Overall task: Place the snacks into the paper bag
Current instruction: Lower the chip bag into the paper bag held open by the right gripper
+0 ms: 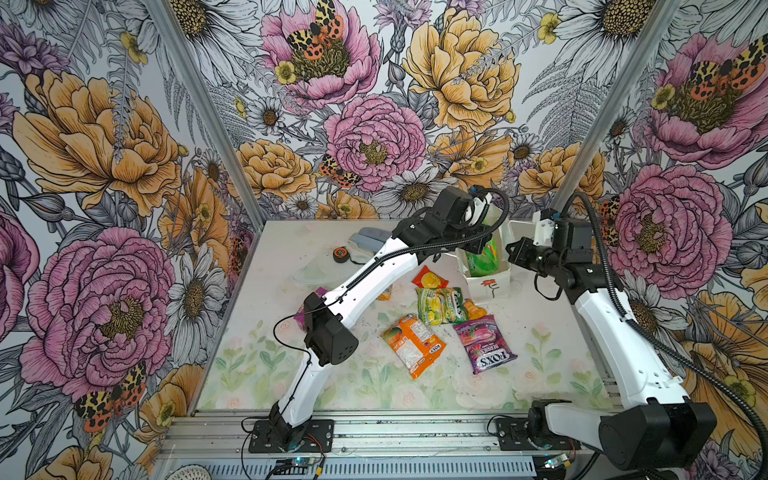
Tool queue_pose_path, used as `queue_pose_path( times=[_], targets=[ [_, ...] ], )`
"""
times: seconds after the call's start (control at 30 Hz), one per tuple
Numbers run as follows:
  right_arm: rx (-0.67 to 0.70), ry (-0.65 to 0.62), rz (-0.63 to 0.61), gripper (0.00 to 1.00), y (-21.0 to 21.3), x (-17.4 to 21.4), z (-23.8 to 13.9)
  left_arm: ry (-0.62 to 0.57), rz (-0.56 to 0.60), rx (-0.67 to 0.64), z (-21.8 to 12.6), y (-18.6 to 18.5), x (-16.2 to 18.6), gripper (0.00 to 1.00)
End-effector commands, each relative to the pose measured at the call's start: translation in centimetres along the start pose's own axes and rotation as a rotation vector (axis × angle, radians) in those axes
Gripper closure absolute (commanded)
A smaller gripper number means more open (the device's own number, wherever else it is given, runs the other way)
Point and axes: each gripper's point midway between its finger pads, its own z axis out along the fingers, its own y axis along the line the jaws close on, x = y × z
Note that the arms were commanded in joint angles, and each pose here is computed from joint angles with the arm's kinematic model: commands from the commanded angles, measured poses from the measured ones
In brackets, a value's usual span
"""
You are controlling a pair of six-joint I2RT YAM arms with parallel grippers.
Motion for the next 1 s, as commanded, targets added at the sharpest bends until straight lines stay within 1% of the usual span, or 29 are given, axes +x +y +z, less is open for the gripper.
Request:
queue_pose_path(
  times=[0.0,0.17,0.33,0.47,0.6,0.9,0.97],
  targets=[
    [-0.023,-0.025,-0.005,1.0,0.8,-0.2,-0.8,-0.041,0.01,-0.124,-1.5,1.8,-1.4,1.0],
    [-0.022,-0.024,-0.002,1.0,0.7,-0.2,-0.8,-0.002,0.041,-0.214,-1.2,3.0,-0.4,1.0],
    [-0.021,-0.022,0.008,1.0,0.7,0.0,-0.9,0.036,0.041,-0.253,-0.4,3.9,0.9,1.0],
    [-0.032,-0.012,0.024,1.0,0.8,0.3,-0.8,0.061,0.043,-0.264,0.3,4.1,1.6,1.0],
    [-0.038,0.0,0.025,1.0,1.0,0.7,-0.6,0.062,0.037,-0.265,0.8,4.3,1.7,1.0],
    [-0.039,-0.004,-0.005,1.0,1.9,0.7,-0.5,0.076,0.033,-0.271,1.6,5.0,2.2,1.0],
    [-0.033,-0.006,-0.007,1.0,1.9,0.6,-0.4,0.075,0.029,-0.276,1.5,5.2,2.1,0.98]
  ],
)
